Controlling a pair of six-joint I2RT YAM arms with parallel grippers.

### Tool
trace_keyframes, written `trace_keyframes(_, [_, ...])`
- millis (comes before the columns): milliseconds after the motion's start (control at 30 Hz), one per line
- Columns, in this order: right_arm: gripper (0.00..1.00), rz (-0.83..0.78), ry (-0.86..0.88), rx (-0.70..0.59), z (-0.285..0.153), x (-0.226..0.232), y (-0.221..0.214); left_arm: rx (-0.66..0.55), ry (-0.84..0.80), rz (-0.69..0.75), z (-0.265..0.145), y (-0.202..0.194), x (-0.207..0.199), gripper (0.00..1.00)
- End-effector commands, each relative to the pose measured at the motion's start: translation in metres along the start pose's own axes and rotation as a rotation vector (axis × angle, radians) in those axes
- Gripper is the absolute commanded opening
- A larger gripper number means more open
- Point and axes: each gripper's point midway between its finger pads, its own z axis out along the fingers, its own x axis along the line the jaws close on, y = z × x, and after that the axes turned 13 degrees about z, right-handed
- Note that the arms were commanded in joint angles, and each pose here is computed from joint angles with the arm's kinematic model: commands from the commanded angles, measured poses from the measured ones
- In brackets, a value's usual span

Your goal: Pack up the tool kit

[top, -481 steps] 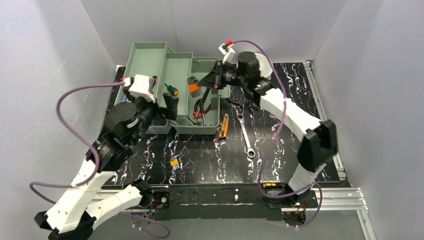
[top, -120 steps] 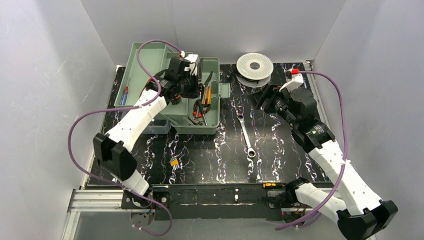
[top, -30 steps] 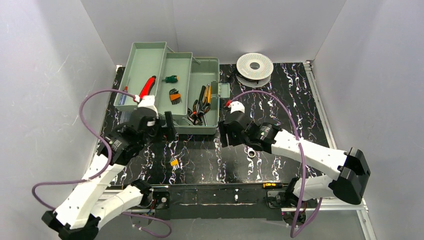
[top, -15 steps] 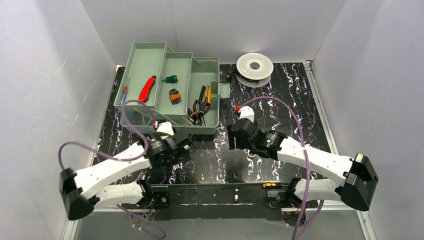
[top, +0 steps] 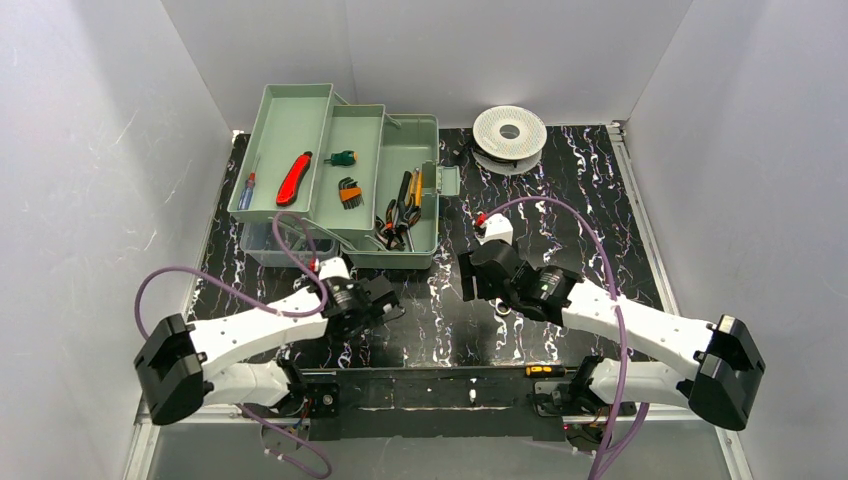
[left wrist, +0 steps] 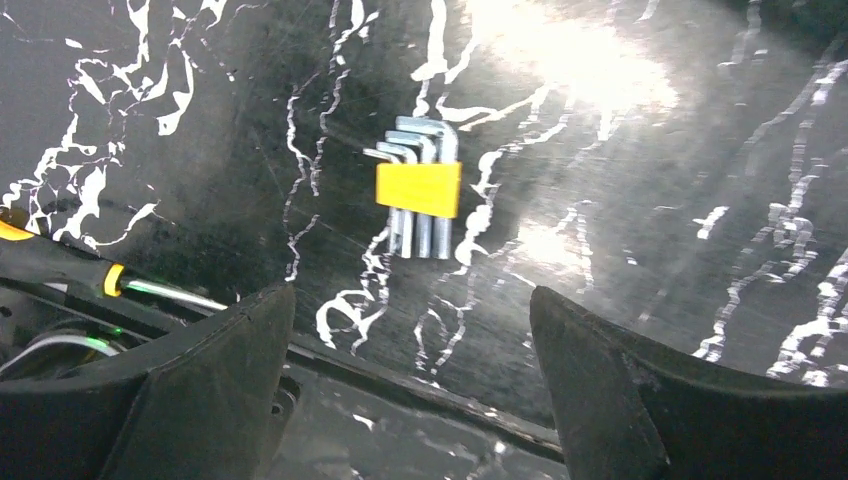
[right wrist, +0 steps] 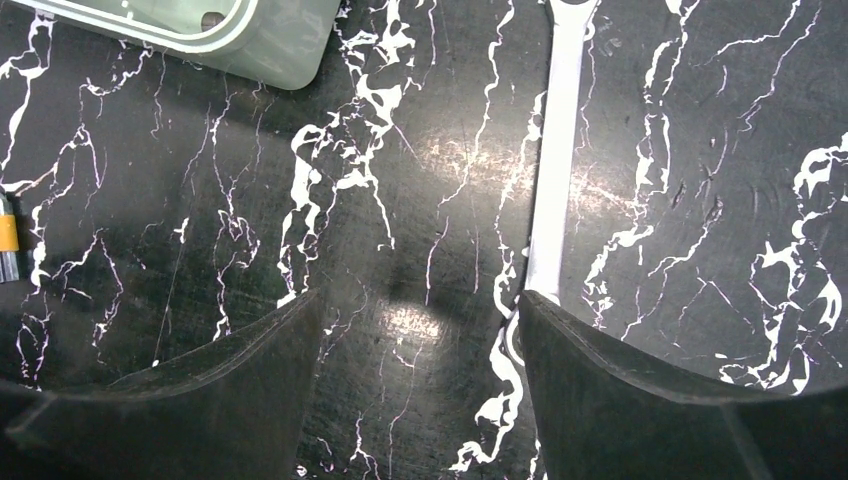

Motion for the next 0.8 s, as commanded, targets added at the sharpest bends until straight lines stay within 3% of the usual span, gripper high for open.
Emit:
trace_keyframes(0, [0.79, 0.011, 0.04, -0.047, -0.002, 0.005, 0.015, -0.066, -0.047, -0.068, 0.026, -0.002, 0.006, 0.85])
trace_keyframes(233, [0.78, 0.011, 0.045, -0.033, 0.0, 0.005, 0.016, -0.018, -0.054, -0.039, 0.058, -0.015, 0.014, 0.8])
trace_keyframes(533, [0.79, 0.022, 0.048, -0.016, 0.002, 0.009, 0.018, -0.007, -0.101, 0.047, 0.067, -0.015, -0.001, 0.73])
trace_keyframes(767, [0.79, 0.028, 0.044, -0.009, 0.003, 0.01, 0.019, 0.001, -0.098, 0.022, 0.075, -0.017, 0.008, 0.63])
